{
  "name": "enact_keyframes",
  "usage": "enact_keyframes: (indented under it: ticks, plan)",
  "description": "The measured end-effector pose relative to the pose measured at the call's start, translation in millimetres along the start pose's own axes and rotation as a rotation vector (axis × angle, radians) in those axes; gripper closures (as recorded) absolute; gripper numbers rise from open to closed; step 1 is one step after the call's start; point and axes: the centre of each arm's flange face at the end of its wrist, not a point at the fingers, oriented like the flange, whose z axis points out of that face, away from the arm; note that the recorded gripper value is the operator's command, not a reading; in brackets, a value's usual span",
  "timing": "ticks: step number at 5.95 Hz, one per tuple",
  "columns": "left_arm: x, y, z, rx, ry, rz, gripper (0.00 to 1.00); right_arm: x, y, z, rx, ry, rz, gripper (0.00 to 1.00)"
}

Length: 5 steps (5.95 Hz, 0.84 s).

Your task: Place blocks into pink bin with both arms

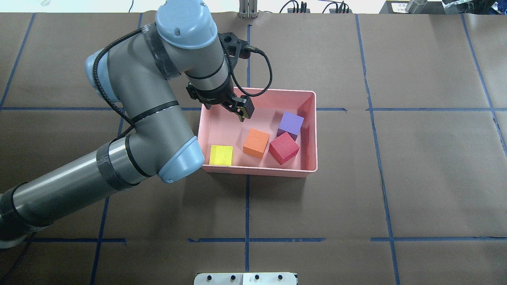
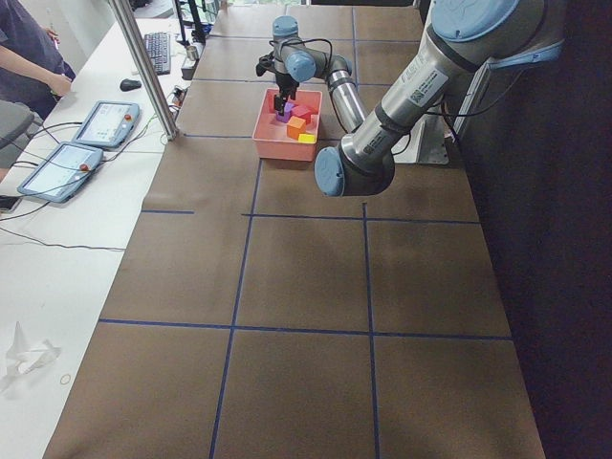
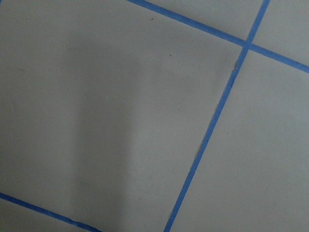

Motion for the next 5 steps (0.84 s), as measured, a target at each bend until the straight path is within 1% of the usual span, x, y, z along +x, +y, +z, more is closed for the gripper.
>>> enact_keyframes:
  ticks: [1,2,3,4,5]
  plan:
    - [-51,6,0,-0.009,-0.032,0.058,0.00,9,12,1,-0.002,-0.001,0.020,0.00]
    - [-120,12,-2,-0.033,-0.070,0.135,0.00,16,20,5,-0.007,-0.007,0.044,0.00]
    - [-194,17,-14,-0.057,-0.090,0.205,0.00,21,23,8,-0.011,-0.014,0.062,0.00]
    - [-280,32,-30,-0.085,-0.089,0.223,0.00,24,23,11,-0.014,-0.020,0.074,0.00]
    - [-370,68,-42,-0.113,-0.082,0.152,0.00,27,21,13,-0.016,-0.024,0.081,0.00]
